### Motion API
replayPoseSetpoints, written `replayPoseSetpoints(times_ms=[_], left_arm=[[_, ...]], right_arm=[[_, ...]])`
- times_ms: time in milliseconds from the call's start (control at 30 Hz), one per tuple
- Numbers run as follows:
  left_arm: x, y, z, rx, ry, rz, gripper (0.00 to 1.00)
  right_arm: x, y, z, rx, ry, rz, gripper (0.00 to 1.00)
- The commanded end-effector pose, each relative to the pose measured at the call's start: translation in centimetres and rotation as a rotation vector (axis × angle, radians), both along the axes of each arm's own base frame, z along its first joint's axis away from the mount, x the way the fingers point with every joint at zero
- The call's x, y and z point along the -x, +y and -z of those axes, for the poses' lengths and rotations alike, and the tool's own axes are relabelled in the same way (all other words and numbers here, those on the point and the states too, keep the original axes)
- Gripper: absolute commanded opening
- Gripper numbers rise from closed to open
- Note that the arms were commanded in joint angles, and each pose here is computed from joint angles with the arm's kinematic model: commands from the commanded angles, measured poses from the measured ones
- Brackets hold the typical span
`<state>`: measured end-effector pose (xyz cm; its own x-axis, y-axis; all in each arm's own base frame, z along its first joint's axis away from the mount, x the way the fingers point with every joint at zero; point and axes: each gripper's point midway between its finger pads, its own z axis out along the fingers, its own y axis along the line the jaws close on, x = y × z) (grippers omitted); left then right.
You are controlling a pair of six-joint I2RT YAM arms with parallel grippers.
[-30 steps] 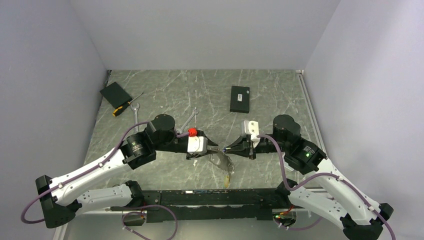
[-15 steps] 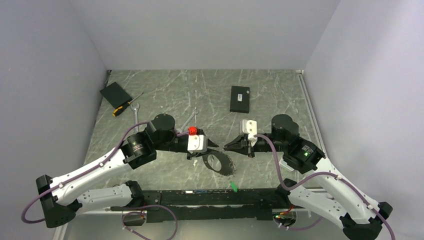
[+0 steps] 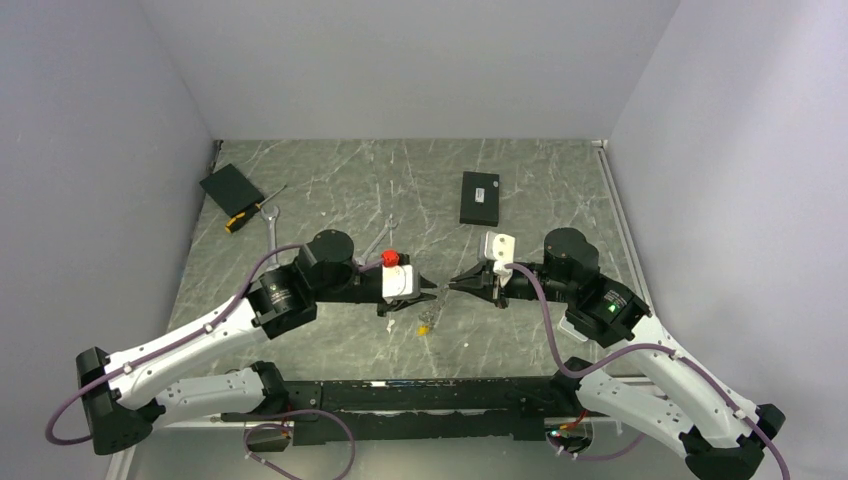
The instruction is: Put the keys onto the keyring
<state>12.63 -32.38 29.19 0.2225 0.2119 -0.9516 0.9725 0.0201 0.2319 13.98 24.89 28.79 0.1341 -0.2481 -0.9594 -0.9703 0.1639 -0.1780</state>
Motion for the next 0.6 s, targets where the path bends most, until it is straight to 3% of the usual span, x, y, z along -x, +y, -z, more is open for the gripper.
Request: replayPoseSetpoints(times_ms=[0, 300, 567], left_arm=[[-1.5, -0.4, 0.3, 0.02, -0.002, -0.071, 0.27], [-3.1, -0.8, 0.4, 0.043, -0.03, -0.135, 0.26], [-2.1, -1.7, 0.3, 0.059, -0.034, -0.052, 0.27]], right_arm=[[-0.3, 0.3, -4.1, -0.097, -0.097, 0.006, 0.0], [-0.1, 0.3, -4.4, -0.105, -0.094, 0.001, 0.0], [0.1, 0.3, -4.6, -0.113, -0.097, -0.008, 0.0]])
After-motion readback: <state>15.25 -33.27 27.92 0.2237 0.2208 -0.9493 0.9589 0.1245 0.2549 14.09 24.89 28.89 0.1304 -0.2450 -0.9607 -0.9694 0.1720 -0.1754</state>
